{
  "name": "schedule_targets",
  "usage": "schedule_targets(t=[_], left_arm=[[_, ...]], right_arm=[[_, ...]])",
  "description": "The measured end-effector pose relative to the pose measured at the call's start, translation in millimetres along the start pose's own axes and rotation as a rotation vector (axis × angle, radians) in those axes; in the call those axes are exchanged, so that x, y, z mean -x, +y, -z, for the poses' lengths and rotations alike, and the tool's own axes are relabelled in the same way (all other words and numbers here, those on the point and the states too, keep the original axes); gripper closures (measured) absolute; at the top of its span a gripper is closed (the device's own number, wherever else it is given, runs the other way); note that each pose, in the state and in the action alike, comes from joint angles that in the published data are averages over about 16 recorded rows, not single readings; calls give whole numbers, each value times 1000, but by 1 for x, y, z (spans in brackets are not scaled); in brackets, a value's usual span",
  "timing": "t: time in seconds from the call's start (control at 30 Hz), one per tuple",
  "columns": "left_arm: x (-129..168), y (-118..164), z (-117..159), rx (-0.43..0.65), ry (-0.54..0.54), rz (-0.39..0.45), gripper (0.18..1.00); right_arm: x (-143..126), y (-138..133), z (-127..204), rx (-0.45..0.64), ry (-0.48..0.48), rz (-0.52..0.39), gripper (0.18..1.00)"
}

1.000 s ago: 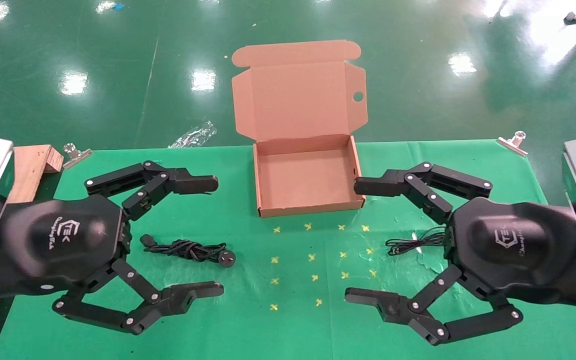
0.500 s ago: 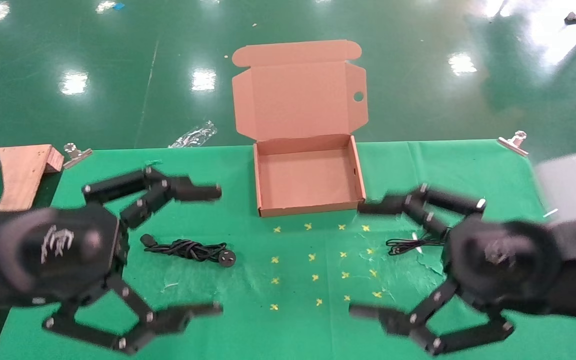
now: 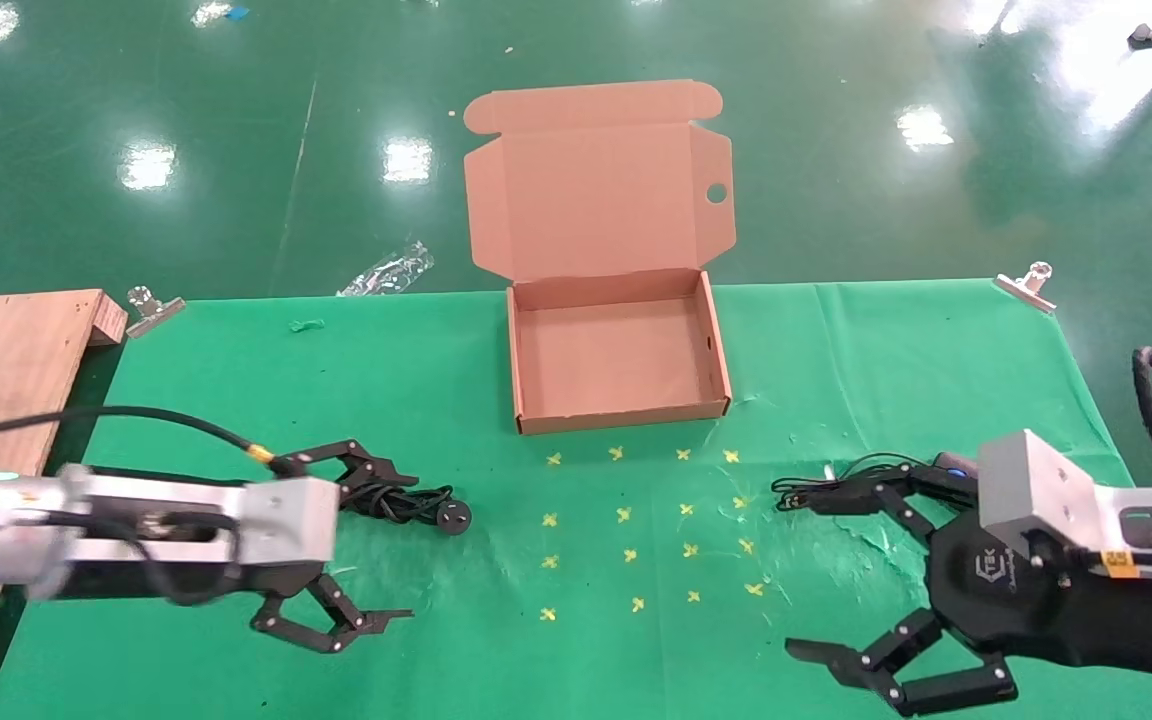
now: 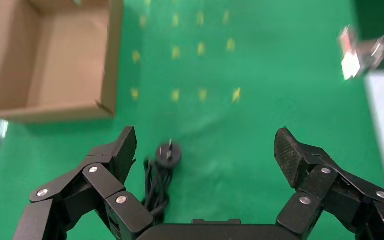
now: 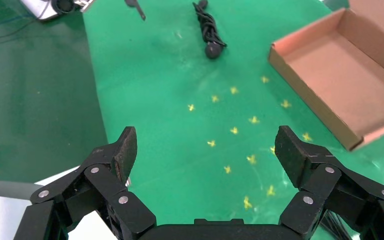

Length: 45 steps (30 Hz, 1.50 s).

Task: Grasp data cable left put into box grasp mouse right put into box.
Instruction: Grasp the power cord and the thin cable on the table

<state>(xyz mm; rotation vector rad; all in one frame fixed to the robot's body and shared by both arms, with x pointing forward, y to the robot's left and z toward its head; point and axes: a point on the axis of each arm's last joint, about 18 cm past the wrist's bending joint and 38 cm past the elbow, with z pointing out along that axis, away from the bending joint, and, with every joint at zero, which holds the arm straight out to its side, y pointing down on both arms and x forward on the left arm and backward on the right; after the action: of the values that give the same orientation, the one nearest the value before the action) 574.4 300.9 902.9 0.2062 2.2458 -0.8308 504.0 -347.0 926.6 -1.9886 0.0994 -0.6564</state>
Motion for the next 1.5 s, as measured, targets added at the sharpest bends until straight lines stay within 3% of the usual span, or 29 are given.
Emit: schedule_targets(t=[0.33,0.67,1.13,1.5], left_arm=[[19,19,-47,230,-69,-69,184],[30,27,-72,371,-114,-127,184],[32,29,-81,424,-127,-132,184],[32,29,-81,426,-127,-133,184]], right_arm=[[4,16,5,6,39,-48,178],[10,30,10,1,63,-86,178],[11,42,14,37,85,-98,178],[-10,76,10,268,161,-57,178]])
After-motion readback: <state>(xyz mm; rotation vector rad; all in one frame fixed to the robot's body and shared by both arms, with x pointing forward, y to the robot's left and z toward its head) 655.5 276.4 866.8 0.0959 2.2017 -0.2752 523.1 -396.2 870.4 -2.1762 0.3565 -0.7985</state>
